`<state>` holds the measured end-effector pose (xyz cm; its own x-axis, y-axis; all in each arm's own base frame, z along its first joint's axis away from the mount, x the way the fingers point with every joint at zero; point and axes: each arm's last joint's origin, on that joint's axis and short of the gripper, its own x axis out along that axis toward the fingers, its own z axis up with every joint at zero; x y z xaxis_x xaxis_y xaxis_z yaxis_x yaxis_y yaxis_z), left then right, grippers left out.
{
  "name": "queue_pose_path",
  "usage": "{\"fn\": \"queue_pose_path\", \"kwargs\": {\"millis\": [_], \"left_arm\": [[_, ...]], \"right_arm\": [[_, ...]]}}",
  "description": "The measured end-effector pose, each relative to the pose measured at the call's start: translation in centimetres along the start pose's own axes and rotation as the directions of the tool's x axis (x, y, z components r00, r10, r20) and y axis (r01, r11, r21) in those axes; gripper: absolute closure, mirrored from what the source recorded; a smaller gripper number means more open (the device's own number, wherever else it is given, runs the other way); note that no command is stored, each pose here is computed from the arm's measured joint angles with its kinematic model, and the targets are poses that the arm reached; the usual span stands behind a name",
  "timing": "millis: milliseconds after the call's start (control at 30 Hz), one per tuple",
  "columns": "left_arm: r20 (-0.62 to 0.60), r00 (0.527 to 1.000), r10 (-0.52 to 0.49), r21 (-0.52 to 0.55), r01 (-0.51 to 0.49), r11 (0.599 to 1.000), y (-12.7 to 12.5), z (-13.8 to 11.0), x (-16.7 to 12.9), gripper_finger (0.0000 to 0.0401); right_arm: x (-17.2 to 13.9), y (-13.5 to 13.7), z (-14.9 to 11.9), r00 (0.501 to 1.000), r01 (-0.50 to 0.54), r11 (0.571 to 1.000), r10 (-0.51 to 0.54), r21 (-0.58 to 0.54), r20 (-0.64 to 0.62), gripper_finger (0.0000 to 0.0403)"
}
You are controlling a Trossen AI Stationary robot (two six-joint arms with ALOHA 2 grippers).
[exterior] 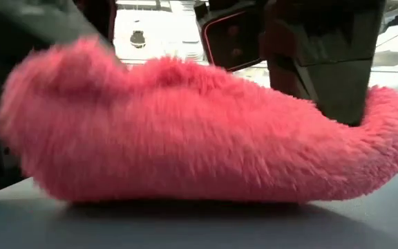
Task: Roll towel
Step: Roll the pink towel
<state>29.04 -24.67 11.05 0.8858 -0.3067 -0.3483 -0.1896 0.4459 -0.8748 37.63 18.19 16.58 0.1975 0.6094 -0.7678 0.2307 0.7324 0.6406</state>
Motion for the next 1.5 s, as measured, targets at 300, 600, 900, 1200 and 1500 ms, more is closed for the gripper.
{"fn": "queue_pose_path", "kwargs": {"millis": [300, 600, 900, 1200, 1500], "left_arm": [[0.059, 0.997, -0.041, -0.132, 0.048, 0.99, 2.1, -0.3, -1.8, 0.0401], [-0.098, 0.99, 0.1, -0.096, -0.11, 0.989, 1.9, -0.5, -0.6, 0.0401], [-0.113, 0.983, 0.141, -0.172, -0.16, 0.972, 2.3, -0.2, -0.5, 0.0401], [-0.175, 0.965, 0.195, -0.161, -0.223, 0.961, 2.0, -0.4, -0.2, 0.0401], [-0.292, 0.915, 0.278, -0.088, -0.315, 0.945, 1.7, -0.7, 0.1, 0.0401]], "right_arm": [[-0.3, -0.5, 0.3, 0.996, 0.075, 0.997, -0.076, 0.019, 0.056, 0.0381], [-0.2, -0.7, 0.3, 0.986, 0.136, 0.991, -0.135, -0.001, 0.103, 0.038], [-0.2, -0.9, 0.4, 0.972, 0.189, 0.982, -0.186, -0.008, 0.144, 0.0379], [1.9, -1.1, 0.0, 0.978, 0.181, 0.983, -0.177, -0.028, 0.11, 0.0379], [3.3, -1.0, -0.1, 0.985, 0.146, 0.989, -0.142, -0.035, 0.102, 0.0378]]}}
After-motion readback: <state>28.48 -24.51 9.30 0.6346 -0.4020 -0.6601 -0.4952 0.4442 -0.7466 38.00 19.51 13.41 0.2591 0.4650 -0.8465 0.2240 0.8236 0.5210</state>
